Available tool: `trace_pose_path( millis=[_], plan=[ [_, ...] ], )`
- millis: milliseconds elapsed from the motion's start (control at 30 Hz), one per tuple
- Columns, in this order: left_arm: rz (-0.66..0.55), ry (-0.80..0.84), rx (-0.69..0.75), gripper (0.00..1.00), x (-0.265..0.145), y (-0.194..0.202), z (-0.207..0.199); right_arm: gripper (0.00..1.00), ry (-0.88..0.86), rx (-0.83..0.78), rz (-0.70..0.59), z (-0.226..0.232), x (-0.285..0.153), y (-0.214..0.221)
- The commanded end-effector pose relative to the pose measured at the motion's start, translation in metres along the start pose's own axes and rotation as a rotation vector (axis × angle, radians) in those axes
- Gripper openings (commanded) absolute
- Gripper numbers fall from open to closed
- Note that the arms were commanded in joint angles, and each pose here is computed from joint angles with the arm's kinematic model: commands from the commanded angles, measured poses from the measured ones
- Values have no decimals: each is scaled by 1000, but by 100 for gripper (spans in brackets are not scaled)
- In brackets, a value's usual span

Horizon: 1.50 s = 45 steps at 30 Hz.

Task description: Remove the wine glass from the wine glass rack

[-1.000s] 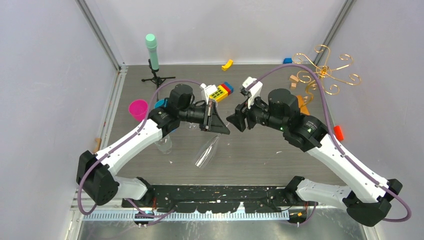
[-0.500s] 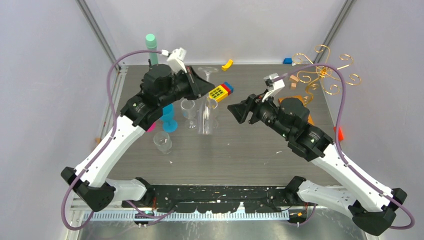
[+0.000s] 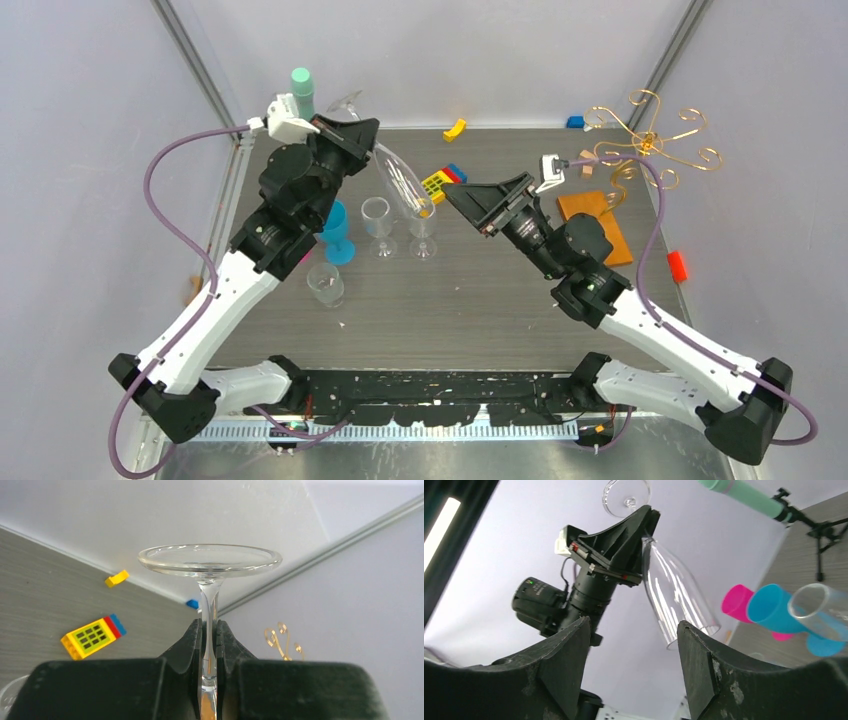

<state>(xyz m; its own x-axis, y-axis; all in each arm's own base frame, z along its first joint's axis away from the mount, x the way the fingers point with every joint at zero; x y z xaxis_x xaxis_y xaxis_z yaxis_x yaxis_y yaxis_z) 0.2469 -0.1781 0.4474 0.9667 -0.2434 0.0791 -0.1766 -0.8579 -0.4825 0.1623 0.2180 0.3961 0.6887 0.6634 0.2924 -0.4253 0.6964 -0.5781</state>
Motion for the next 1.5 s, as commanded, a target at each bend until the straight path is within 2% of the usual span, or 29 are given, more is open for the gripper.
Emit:
trace_pose_path(
  millis=[0, 200, 433, 600, 800, 900, 933, 1000, 1067, 1167, 1467],
  plan=[
    [-219, 129, -176, 0, -7, -36, -32, 68, -161, 141, -92, 31, 6, -14],
    [-267, 157, -232, 0, -7, -41, -35, 63, -164, 172, -63, 32, 16, -4],
    [-255, 161, -266, 0, -8, -39, -34, 58, -215, 170, -74, 38, 24, -3],
    [-235, 169, -309, 0, -11, -35, -30, 49, -250, 174, -70, 42, 36, -2],
    [-219, 181, -359, 0, -13, -30, -24, 34, -302, 181, -64, 46, 39, -1],
    [-211, 202, -370, 1, -17, -29, -24, 20, -296, 170, -71, 48, 38, -3],
    [-208, 199, -369, 3, -17, -29, -23, 17, -290, 168, -68, 48, 38, -3],
    [-200, 199, -370, 9, -19, -28, -21, 4, -283, 164, -67, 48, 39, -4],
    [-192, 201, -365, 20, -20, -27, -20, 1, -269, 153, -62, 48, 39, -4],
    [-161, 231, -296, 45, -25, -27, -23, 0, -228, 125, -74, 46, 38, -6],
    [-17, 272, -60, 85, -53, -24, -18, 0, -169, -51, -139, 52, 26, -25]
  ],
)
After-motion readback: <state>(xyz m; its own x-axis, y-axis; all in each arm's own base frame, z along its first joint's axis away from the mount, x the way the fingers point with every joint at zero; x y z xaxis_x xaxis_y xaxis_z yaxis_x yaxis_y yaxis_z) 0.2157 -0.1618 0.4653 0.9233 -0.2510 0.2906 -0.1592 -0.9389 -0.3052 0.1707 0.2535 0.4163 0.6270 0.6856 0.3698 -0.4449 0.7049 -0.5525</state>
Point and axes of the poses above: each gripper's point midway between its finger pads, its own x axis out along the fingers, its own z axis along the line the jaws close on, y = z × x, the point moved 9 cm from there along -x, back along the fingers, and after that the axes turned 12 degrees about -x, right-handed, at the moved point
